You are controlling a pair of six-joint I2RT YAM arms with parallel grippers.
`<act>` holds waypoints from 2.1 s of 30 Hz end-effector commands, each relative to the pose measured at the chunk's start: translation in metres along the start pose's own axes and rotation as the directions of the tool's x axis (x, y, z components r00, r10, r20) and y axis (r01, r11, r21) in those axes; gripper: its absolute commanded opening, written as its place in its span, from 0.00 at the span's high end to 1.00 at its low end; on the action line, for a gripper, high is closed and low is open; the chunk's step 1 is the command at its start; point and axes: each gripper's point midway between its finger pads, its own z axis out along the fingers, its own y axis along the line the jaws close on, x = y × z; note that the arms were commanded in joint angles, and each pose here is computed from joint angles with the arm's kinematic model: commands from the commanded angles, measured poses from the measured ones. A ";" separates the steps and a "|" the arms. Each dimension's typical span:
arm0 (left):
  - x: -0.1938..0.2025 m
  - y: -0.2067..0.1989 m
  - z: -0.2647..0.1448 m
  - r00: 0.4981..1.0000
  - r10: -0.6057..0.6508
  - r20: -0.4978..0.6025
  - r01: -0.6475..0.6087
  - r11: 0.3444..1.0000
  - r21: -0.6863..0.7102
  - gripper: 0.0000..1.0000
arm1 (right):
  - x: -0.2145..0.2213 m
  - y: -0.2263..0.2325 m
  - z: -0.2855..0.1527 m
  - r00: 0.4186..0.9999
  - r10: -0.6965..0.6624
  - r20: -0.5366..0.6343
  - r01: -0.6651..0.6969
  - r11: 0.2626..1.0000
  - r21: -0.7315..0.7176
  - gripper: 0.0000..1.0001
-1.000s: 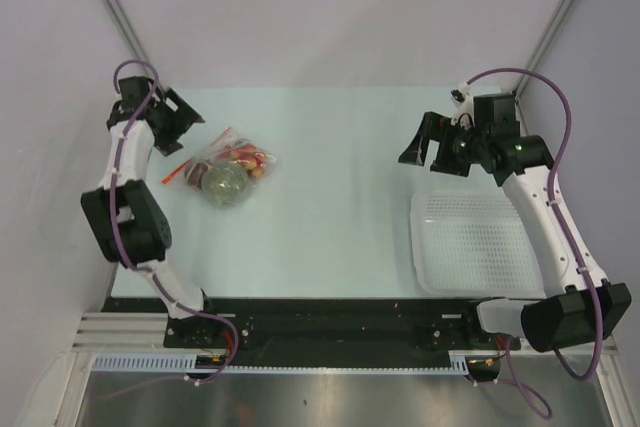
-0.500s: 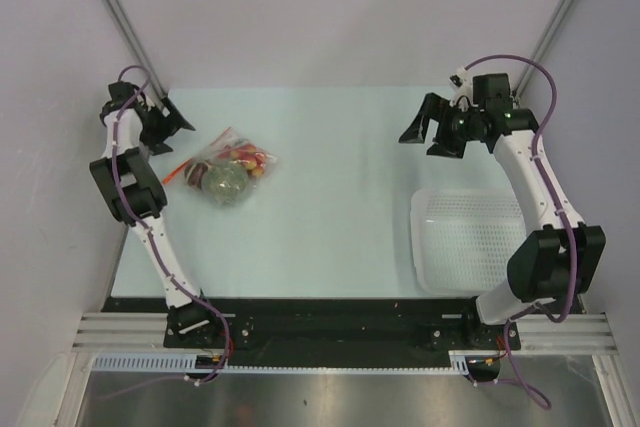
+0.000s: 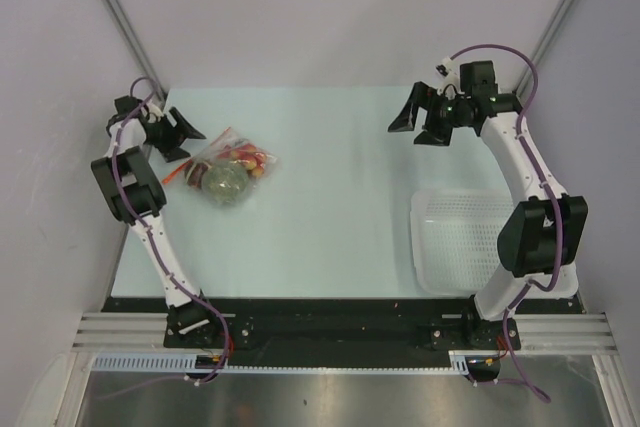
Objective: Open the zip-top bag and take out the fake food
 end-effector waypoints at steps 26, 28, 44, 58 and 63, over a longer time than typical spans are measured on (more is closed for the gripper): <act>0.059 -0.149 -0.017 0.993 0.079 -0.085 -0.043 0.928 0.369 1.00 | 0.029 0.059 0.014 0.992 -0.109 -0.057 0.102 0.989 -0.110 0.00; 0.061 -0.169 -0.028 0.991 0.117 -0.058 -0.086 0.921 0.379 1.00 | 0.033 0.060 0.015 0.992 -0.107 -0.066 0.100 0.989 -0.105 0.00; 0.167 -0.251 -0.079 0.968 0.244 -0.063 -0.196 0.887 0.417 1.00 | 0.050 0.104 0.066 0.990 -0.129 -0.059 0.110 0.961 -0.253 0.00; 0.211 -0.275 -0.148 0.952 0.305 0.010 -0.275 0.845 0.459 1.00 | 0.038 0.133 0.115 0.943 -0.296 0.150 0.331 0.792 -0.513 0.04; 0.226 -0.276 -0.151 0.949 0.314 -0.001 -0.277 0.838 0.470 1.00 | 0.034 0.145 0.116 0.952 -0.274 0.140 0.302 0.744 -0.596 0.00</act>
